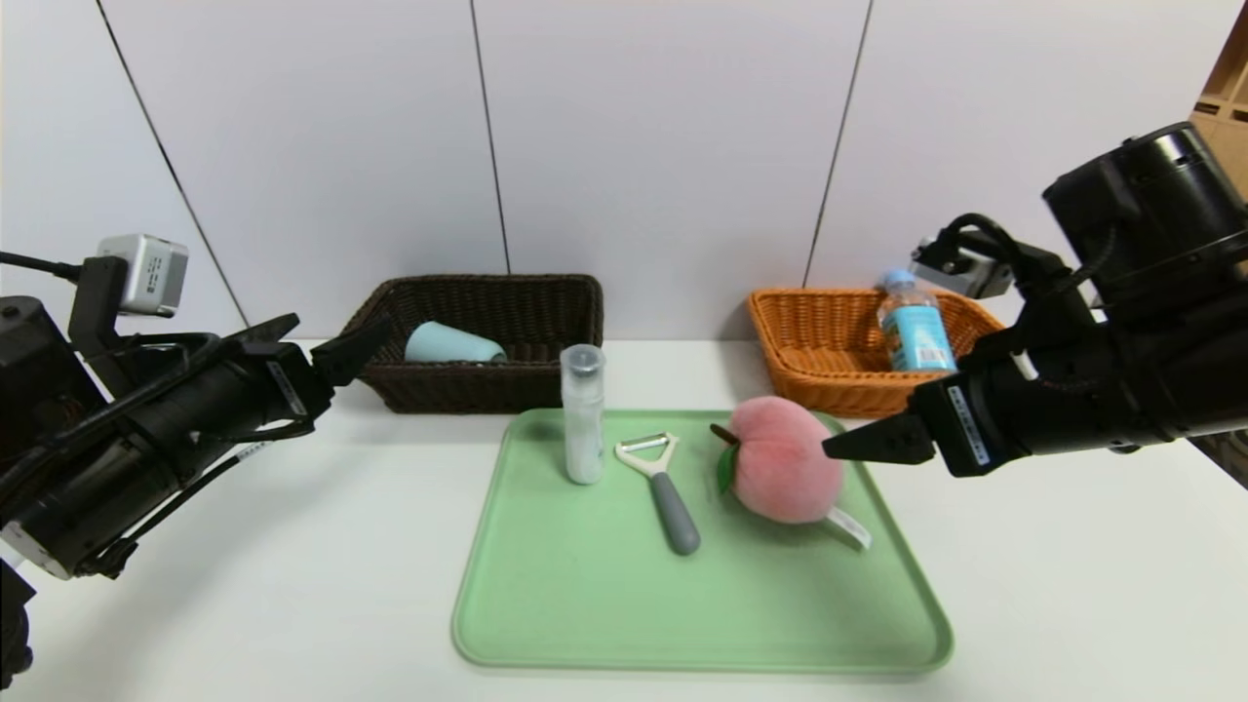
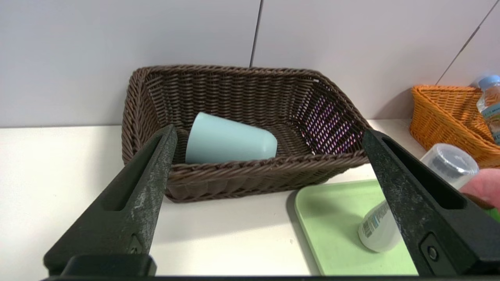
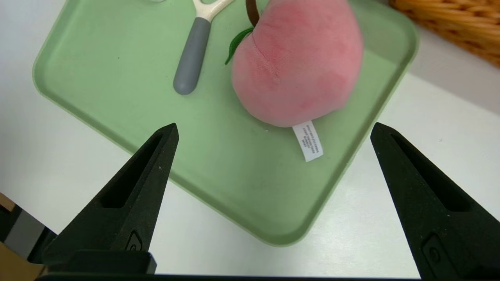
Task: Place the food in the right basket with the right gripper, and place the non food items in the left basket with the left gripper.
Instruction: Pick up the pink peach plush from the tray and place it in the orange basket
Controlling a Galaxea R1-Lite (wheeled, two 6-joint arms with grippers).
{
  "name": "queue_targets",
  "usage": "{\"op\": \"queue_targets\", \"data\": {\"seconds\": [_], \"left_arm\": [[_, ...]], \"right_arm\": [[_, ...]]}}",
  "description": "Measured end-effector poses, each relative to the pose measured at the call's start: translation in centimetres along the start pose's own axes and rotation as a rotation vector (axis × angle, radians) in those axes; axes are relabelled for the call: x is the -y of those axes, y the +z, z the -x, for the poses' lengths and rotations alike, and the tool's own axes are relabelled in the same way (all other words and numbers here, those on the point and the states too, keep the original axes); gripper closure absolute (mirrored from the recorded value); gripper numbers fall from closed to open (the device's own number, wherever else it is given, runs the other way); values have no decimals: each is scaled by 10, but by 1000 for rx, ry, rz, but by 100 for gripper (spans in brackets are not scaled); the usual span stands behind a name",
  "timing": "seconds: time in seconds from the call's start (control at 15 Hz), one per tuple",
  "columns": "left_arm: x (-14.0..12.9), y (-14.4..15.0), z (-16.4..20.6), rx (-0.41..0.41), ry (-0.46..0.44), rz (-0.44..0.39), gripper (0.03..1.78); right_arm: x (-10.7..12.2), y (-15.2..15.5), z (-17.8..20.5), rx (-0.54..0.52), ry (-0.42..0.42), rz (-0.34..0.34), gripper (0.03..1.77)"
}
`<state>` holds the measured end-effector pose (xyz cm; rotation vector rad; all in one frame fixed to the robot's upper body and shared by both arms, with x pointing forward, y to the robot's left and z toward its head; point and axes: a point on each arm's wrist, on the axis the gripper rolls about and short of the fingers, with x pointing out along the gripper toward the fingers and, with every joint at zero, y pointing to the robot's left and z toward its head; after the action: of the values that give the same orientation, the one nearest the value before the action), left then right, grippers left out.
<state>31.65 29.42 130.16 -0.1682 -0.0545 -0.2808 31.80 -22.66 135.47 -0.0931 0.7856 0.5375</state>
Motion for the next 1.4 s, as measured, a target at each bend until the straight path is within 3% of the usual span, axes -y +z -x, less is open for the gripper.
{"op": "queue_targets", "data": {"seconds": [0.13, 0.6, 1.13, 1.4], "left_arm": [[0, -3, 3, -11, 1, 1, 12], [2, -4, 15, -11, 0, 1, 12], [3, -4, 25, -10, 0, 4, 12], [4, -2, 29, 4, -2, 4, 12]], "right_arm": [[-2, 5, -19, -40, -28, -20, 11], [-14, 16, -64, -90, -99, -190, 11], [-9, 2, -99, -182, -171, -191, 10], [-6, -5, -119, -149, -186, -189, 10]]}}
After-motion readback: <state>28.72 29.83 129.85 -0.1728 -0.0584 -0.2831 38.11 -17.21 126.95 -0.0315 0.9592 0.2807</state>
